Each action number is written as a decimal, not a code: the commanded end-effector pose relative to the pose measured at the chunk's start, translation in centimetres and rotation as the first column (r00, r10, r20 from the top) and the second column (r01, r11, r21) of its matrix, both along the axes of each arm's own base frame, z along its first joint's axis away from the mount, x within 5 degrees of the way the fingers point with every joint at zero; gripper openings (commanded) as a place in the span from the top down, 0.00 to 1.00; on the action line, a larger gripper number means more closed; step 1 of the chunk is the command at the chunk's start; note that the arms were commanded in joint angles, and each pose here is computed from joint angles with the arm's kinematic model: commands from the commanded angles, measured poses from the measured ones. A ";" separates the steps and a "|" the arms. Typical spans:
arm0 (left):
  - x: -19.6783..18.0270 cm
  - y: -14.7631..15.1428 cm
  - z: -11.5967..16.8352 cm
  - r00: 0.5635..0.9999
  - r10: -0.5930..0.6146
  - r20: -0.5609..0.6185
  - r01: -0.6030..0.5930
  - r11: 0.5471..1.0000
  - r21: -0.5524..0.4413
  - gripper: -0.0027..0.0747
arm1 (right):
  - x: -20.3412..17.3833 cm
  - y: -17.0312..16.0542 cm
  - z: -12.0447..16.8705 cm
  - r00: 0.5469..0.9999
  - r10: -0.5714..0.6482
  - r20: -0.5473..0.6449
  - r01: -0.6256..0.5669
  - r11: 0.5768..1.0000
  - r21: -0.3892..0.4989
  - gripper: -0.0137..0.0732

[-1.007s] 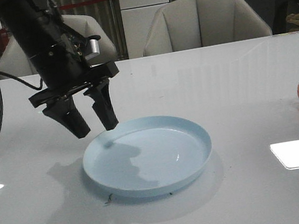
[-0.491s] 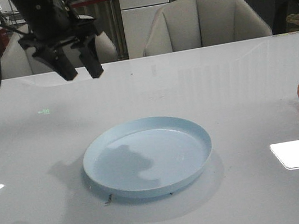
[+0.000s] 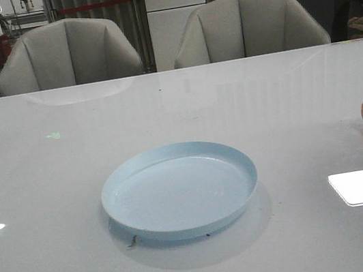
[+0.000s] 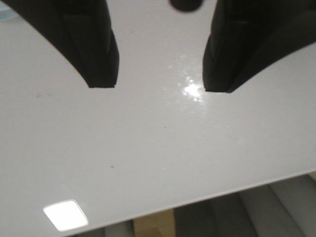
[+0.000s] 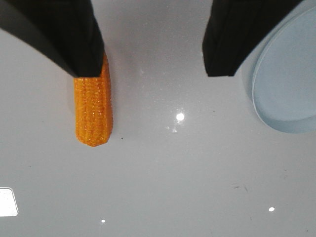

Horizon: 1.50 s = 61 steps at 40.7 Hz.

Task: Place corn on plate with both arms
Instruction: 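Open the left gripper and raise it away from the plate, then close the right gripper around the orange corn cob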

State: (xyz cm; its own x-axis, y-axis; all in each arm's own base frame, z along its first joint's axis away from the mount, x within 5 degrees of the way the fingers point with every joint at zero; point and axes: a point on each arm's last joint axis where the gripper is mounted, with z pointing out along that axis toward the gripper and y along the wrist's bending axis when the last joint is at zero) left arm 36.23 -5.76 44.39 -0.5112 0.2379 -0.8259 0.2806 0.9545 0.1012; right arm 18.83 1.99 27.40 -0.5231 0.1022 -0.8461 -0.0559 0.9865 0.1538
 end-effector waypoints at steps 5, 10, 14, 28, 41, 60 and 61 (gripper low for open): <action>-6.2 3.7 2.0 0.970 0.113 0.217 -0.106 0.993 -0.043 0.40 | 0.5 -0.1 1.9 0.993 -0.015 0.113 0.015 1.000 0.000 0.22; -10.1 4.6 -1.4 0.953 0.145 0.265 -0.137 0.989 -0.049 0.40 | 0.5 -0.1 1.9 0.994 -0.014 0.111 0.014 1.000 0.000 0.22; -13.3 4.8 -4.1 0.937 0.155 0.314 -0.144 0.988 -0.059 0.40 | 0.4 -0.1 1.8 0.996 -0.010 0.094 0.010 1.000 -0.001 0.22; -21.0 5.1 -10.1 0.933 0.161 0.322 -0.148 0.987 -0.063 0.40 | 1.7 -0.5 4.0 0.999 -0.010 0.032 0.010 1.000 -0.002 0.22; -22.7 5.1 -11.2 0.952 0.153 0.265 -0.144 0.988 -0.052 0.40 | 8.6 -4.5 7.1 0.977 -0.095 -0.189 0.083 0.994 -0.069 0.22; -22.7 5.0 -11.2 0.953 0.153 0.261 -0.144 0.988 -0.053 0.40 | 17.7 -5.8 0.4 0.884 -0.070 -0.462 0.025 0.994 -0.104 0.22; -22.7 5.0 -11.2 0.953 0.153 0.261 -0.144 0.988 -0.053 0.40 | 17.9 -5.9 0.0 0.880 -0.067 -0.470 0.020 0.994 -0.105 0.22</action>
